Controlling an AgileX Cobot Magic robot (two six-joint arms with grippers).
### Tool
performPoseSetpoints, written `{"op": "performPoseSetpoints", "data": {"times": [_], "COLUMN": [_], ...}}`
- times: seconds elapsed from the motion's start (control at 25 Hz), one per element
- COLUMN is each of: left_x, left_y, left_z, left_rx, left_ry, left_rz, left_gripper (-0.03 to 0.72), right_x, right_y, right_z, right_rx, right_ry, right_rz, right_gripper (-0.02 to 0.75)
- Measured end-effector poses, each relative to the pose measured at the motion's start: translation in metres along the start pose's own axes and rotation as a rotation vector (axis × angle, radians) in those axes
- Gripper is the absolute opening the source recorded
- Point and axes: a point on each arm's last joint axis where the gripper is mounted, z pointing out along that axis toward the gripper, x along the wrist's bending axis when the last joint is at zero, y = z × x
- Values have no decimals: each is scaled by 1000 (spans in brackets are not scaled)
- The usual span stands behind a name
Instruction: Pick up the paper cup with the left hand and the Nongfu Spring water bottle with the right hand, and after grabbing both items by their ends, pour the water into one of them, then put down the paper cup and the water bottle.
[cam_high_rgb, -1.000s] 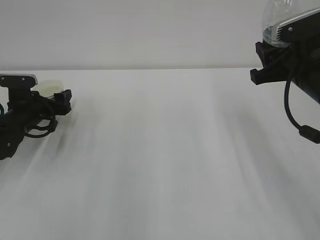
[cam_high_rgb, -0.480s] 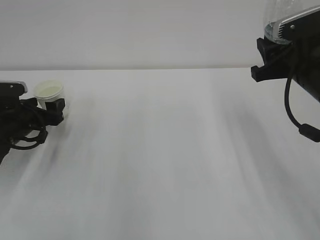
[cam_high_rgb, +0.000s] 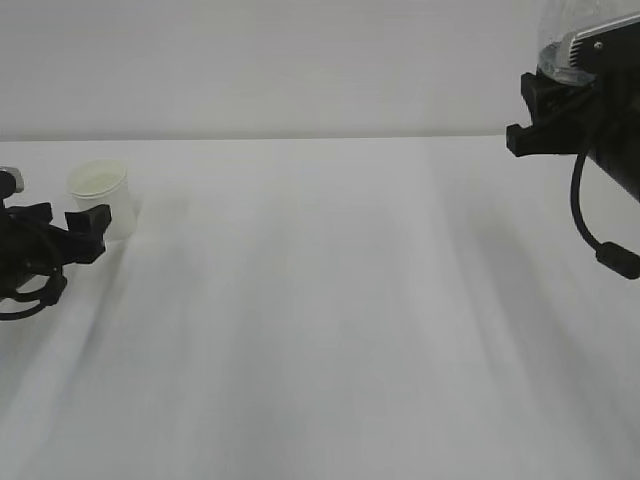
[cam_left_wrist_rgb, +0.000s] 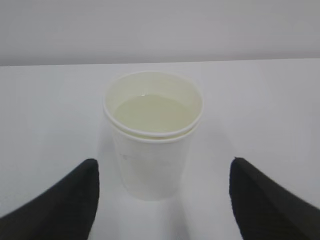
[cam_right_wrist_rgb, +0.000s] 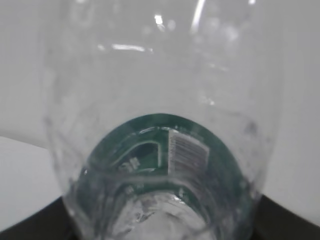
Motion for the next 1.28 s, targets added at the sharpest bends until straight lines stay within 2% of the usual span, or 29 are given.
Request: {"op": "performPoseSetpoints", "data": {"times": [0.2,0.4,0.68,1.04,1.28], "left_x": [-3,-8,-14,-14,-15], "left_y": [10,23,38,39,39], "left_z": [-22,-35,-41,-42,-42], "left_rx": [-23,-68,-117,-120,-120], "left_ry": [-8,-55,-101,-107,-111], "left_rz": [4,29,31,30,32], "left_gripper": [577,576,576,576,566], "right_x": [-2,-5,-3,-2,5], "right_y": [-1,-4,-8,-10,-30], "right_z": [0,0,0,0,6], "right_rx": [8,36,89,104,168], "right_ry": [-24,-55,-41,-36,-22], "right_rz": [59,131,189,197,187], "right_gripper": [400,400,400,400,400]}}
